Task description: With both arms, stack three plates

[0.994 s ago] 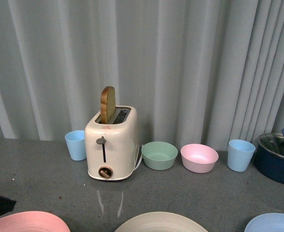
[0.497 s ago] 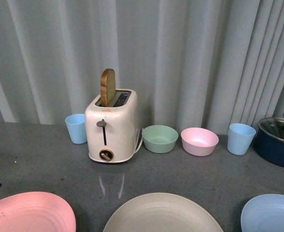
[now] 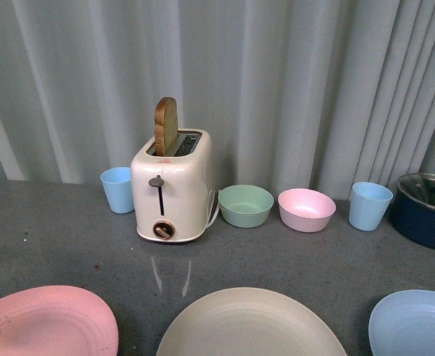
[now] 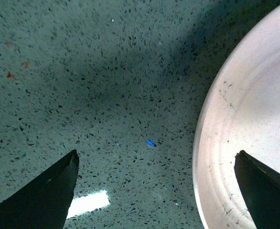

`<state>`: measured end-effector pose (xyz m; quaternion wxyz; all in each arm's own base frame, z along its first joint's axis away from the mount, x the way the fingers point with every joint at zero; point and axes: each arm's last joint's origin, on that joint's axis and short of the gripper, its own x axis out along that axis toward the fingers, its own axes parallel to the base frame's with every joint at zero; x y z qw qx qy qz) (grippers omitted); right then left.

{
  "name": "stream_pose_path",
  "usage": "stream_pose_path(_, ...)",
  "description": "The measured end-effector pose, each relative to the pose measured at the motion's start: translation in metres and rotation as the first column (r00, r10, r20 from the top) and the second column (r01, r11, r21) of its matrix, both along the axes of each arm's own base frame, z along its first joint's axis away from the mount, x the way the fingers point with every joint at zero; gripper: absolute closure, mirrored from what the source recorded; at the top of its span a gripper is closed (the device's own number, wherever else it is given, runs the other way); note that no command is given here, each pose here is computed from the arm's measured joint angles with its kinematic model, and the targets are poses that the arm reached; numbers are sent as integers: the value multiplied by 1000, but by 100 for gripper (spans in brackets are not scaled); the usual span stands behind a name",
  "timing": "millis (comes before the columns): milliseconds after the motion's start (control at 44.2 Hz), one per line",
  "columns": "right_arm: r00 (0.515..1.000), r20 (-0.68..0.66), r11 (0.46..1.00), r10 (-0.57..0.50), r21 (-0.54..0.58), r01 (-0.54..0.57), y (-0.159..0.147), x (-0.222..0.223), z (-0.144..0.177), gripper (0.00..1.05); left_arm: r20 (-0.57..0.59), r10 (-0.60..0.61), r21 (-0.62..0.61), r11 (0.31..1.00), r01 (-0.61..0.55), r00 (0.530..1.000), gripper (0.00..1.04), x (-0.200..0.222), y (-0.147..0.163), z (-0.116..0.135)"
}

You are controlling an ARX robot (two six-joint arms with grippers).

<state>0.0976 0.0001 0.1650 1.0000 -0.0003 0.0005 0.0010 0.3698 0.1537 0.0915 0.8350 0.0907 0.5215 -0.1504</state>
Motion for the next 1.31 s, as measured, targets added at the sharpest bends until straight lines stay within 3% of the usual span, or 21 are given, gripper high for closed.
stream_pose_path(655, 1000, 0, 1000, 0, 0, 0, 0, 0, 0, 7, -39, -32, 19, 999, 32, 999, 8, -6, -12, -34)
stream_pose_path(1040, 1000, 0, 1000, 0, 0, 0, 0, 0, 0, 7, -55, -53, 1, 999, 54, 997, 79, -8, -21, -38)
stream_pose_path(1175, 1000, 0, 1000, 0, 0, 0, 0, 0, 0, 7, -48, -42, -16, 999, 42, 998, 94, -7, -22, -35)
stream_pose_path(1311, 1000, 0, 1000, 0, 0, 0, 0, 0, 0, 7, -50, -36, -32, 999, 34, 998, 100, -7, -22, -32)
